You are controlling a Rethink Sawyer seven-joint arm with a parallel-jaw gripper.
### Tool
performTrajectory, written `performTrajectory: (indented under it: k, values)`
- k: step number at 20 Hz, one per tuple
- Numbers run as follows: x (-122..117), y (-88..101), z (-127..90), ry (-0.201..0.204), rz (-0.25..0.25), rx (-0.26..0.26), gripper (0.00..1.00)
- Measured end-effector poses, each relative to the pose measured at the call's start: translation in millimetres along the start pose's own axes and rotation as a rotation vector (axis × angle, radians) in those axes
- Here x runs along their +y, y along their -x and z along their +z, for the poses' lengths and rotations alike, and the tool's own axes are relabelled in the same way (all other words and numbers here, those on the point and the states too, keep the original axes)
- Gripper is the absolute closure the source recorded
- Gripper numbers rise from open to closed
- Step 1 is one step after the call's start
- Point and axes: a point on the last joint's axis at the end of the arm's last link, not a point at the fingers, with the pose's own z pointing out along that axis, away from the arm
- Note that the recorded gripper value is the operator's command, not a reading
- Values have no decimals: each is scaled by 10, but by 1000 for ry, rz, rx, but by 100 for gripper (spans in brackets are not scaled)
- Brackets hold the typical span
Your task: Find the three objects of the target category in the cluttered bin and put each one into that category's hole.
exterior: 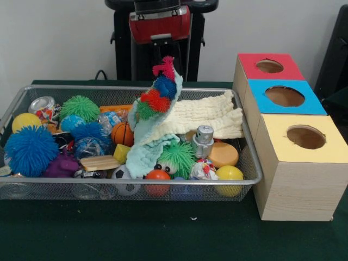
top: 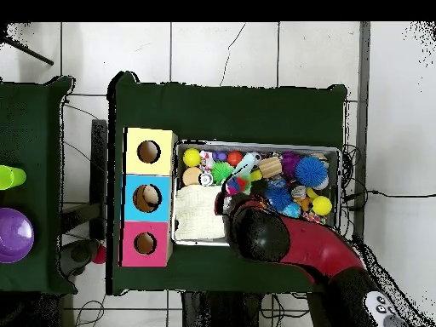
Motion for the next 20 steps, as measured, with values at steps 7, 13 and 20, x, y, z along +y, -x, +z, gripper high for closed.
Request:
performTrajectory:
  k: [7,13,20]
  values:
    - [67,-140,49,-38,-46,22,0]
    - [-102,-210,44,-73,-49,28,0]
    - [-437,-207,10,-142,-107,7,0]
